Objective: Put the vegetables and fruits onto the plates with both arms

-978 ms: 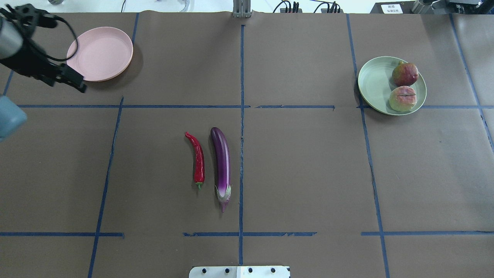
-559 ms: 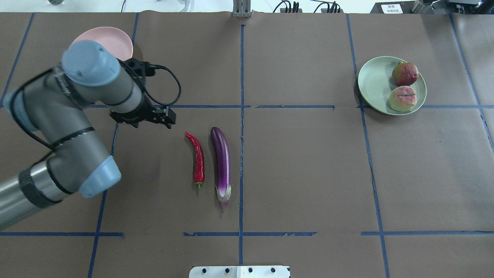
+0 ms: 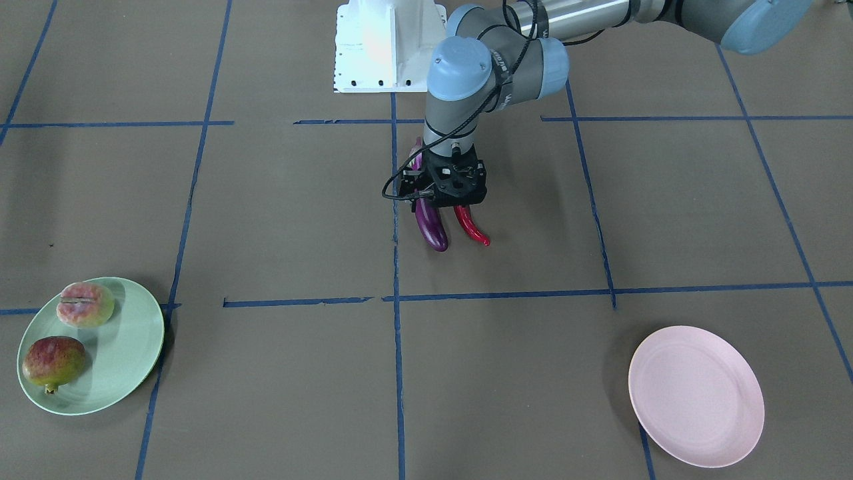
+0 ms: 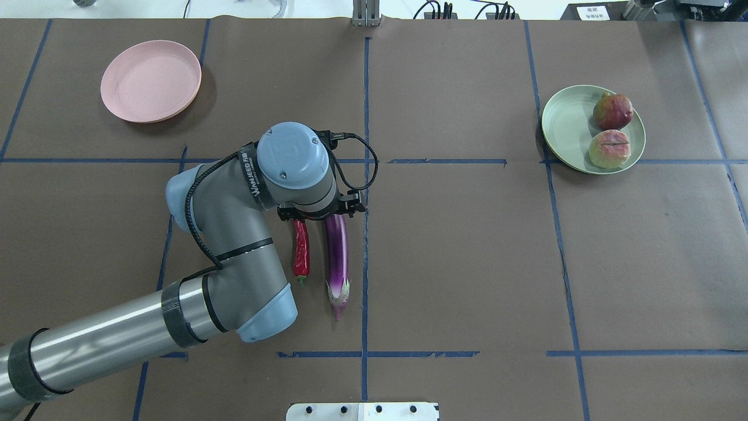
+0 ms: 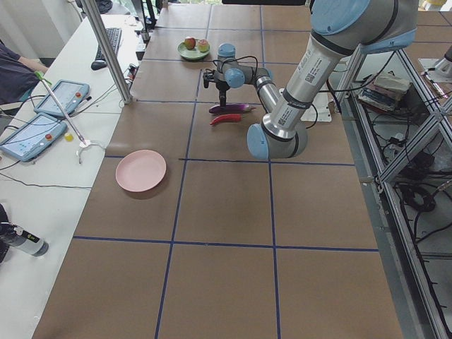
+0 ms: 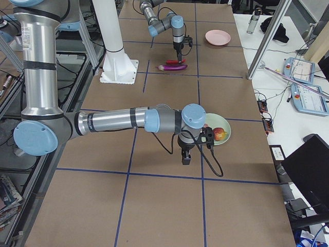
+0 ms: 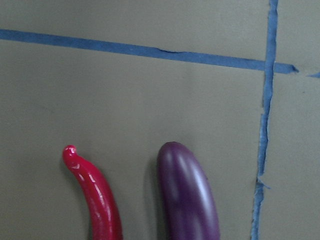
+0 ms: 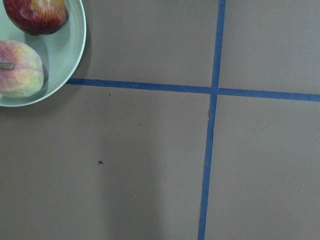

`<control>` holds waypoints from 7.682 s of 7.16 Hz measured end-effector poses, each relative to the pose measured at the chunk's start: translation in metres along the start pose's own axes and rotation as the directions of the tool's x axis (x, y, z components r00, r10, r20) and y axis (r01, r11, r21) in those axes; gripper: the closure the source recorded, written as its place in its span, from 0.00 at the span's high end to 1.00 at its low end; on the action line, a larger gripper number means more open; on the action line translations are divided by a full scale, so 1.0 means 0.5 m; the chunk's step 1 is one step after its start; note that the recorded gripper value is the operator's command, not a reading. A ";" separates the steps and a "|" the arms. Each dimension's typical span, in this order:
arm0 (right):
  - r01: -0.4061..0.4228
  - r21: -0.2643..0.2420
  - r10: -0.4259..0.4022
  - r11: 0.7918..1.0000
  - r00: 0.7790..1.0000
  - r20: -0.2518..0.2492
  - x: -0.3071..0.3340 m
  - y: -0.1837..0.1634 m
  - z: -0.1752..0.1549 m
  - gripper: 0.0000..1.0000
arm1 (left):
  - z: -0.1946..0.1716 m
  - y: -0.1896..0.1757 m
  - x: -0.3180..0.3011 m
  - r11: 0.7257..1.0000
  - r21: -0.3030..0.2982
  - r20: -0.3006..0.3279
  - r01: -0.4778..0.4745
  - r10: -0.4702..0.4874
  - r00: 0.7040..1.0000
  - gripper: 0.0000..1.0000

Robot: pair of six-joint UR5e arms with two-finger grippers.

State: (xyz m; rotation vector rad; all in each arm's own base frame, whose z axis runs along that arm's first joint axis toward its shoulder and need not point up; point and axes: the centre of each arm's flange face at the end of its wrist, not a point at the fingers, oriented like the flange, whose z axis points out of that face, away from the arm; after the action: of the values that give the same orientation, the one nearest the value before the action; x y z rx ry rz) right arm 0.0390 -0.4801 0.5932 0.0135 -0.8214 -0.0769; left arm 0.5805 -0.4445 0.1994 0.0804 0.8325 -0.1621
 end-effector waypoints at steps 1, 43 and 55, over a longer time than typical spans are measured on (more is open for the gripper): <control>0.000 -0.001 0.000 1.000 1.000 0.000 0.000 0.000 0.001 1.00 | 0.021 0.008 0.012 1.000 0.007 0.015 -0.003 0.003 1.000 0.92; 0.008 -0.014 -0.008 1.000 1.000 -0.001 -0.005 -0.001 0.013 1.00 | -0.107 -0.476 -0.529 0.934 0.138 0.051 0.330 -0.339 0.939 0.01; 0.014 -0.012 -0.014 1.000 1.000 -0.003 -0.011 -0.001 0.012 1.00 | -0.207 -0.660 -1.151 0.988 -0.003 -0.087 -0.157 0.157 0.984 1.00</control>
State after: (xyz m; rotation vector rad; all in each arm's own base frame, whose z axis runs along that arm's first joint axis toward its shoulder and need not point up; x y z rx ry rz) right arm 0.0311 -0.4800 0.5934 0.0079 -0.8180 -0.0947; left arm 0.0667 -0.6912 0.5541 0.1440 0.9097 -0.0058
